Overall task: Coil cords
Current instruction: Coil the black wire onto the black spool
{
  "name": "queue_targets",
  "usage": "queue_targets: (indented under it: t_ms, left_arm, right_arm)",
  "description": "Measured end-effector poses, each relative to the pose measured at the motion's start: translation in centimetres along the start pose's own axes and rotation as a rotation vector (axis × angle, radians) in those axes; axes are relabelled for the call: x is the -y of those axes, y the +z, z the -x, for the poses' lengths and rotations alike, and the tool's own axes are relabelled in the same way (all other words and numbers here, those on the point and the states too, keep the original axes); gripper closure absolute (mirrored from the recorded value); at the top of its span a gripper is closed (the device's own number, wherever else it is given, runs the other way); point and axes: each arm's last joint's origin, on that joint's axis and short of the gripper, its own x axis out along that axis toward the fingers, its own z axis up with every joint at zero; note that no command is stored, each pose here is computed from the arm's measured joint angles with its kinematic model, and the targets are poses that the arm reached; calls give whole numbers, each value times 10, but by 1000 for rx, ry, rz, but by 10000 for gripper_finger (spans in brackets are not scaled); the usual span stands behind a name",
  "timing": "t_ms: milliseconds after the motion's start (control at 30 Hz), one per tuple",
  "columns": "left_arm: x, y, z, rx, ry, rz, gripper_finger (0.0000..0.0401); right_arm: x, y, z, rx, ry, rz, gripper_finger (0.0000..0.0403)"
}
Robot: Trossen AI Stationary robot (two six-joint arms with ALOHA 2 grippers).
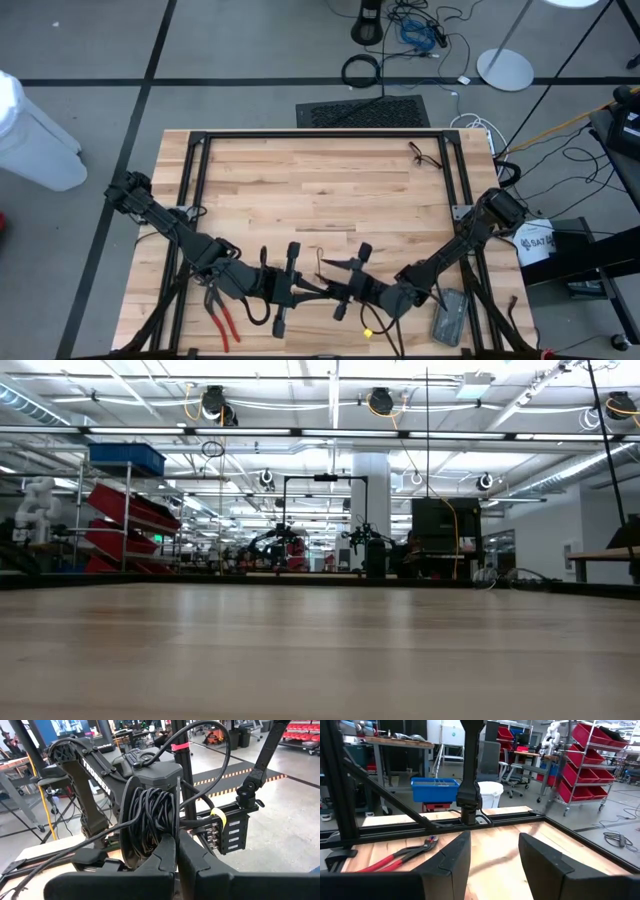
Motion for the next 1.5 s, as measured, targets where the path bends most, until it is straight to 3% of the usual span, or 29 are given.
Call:
queue_targets:
  t_ms: [500,933,1500]
  left_arm:
    - [0,0,0,0,-1,24,399]
    - [0,0,0,0,-1,24,399]
    - [0,1,0,4,0,24,399]
  right_arm:
    - [-6,-4,17,-20,-76,4,250]
    - [3,-8,-3,-45,-32,-81,250]
    - [3,-1,-11,-18,124,-138,250]
